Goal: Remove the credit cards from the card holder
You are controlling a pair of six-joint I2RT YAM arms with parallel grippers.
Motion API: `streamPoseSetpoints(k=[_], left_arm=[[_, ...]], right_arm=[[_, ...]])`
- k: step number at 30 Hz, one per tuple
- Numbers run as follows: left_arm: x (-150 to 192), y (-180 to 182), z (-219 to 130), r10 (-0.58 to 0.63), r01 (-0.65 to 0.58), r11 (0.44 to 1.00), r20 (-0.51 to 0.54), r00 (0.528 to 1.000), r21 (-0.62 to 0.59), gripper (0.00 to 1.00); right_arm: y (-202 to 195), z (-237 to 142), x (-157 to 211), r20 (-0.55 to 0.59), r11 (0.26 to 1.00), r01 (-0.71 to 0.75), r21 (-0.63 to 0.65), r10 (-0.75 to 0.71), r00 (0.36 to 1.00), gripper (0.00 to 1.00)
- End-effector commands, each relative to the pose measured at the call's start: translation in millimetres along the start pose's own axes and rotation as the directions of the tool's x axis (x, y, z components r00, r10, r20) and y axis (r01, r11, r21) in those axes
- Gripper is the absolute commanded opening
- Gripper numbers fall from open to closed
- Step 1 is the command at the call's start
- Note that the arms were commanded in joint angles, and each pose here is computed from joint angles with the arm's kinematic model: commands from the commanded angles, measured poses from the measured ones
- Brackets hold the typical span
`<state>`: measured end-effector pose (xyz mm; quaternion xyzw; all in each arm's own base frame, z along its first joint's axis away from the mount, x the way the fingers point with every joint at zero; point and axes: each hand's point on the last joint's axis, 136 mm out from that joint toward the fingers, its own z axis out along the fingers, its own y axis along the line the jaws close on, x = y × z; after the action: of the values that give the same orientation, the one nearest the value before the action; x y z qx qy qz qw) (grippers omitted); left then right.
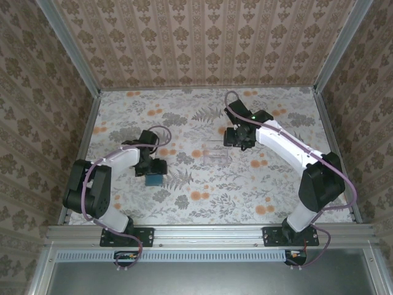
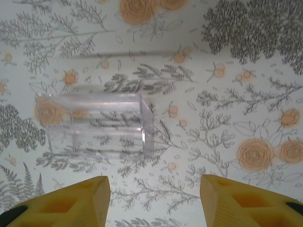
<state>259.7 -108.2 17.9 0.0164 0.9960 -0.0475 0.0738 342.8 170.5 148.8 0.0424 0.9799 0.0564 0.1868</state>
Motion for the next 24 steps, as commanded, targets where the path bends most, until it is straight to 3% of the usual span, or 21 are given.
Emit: streamPoseSetpoints(k=[1,4,20,24], left_arm=[[18.2,-22.9,-1.0,0.000,0.002,0.999,-0.046,0.999,0.036,0.77],[29.4,-44.7,-4.6,0.034,-0.033,0.999,-0.043,0.998,0.028,0.72],[79.0,-157.0,1.9,0.141,-0.142,0.988,-0.022,0.990,-0.058,0.74],[83.0,-161.5,-2.2,0.144,-0.144,0.987,-0.005,0.990,-0.073,0.86]], right_arm=[[3.6,-11.7,6.5,0.017,0.999,0.005,-0.054,-0.005,1.000,0.53],[1.0,-9.4,13.4,0.017,0.998,0.007,-0.067,-0.006,1.000,0.53],[-15.5,21.6,63.4,-0.053,0.990,0.017,-0.139,-0.025,0.998,0.53],[-15.9,21.5,68.2,-0.059,0.988,0.020,-0.153,-0.029,0.998,0.52]])
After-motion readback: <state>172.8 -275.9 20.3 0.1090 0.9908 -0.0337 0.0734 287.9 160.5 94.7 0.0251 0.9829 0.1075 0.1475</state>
